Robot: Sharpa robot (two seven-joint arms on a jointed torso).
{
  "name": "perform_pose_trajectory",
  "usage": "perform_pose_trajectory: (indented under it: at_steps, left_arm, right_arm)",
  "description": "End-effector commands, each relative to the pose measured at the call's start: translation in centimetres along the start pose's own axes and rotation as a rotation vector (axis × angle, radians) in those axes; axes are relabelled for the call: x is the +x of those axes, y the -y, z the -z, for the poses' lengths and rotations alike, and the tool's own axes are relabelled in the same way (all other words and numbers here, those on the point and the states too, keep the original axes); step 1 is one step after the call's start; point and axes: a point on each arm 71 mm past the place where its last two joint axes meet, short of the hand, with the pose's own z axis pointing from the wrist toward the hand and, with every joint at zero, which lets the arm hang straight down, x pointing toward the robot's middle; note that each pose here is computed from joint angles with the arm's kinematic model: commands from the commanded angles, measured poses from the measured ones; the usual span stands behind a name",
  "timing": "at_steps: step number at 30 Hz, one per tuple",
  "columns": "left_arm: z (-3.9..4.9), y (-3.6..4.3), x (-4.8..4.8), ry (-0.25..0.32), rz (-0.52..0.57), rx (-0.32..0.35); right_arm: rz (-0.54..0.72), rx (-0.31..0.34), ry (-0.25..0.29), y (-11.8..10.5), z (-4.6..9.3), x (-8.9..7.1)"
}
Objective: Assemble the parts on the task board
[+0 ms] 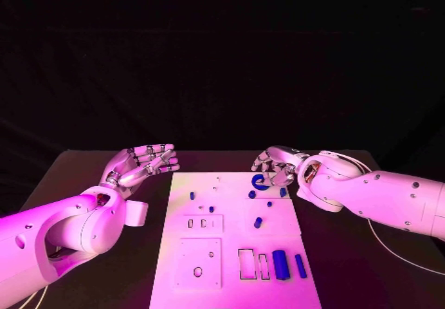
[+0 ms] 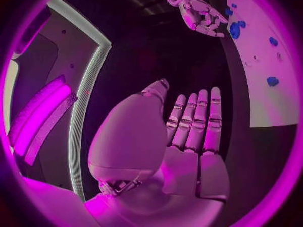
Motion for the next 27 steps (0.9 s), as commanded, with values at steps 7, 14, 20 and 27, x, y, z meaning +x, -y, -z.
perform_pose_trajectory:
  at_steps: [7, 14, 20, 27]
  left_arm:
    - [-0.14, 0.09, 0.15, -0.018, 0.005, 0.007]
    - [-0.16, 0.07, 0.15, -0.019, 0.005, 0.006]
    - [-0.16, 0.07, 0.12, -0.018, 0.005, 0.006]
    - [-0.15, 0.06, 0.11, -0.019, 0.005, 0.005]
  right_arm:
    - [0.131, -0.064, -0.101, -1.6, 0.5, 1.4]
    - [0.161, -0.080, -0.126, -2.4, 0.7, 2.1]
    - [0.181, -0.074, -0.139, -2.6, 0.8, 2.5]
    - [0.206, -0.065, -0.118, -2.7, 0.7, 2.6]
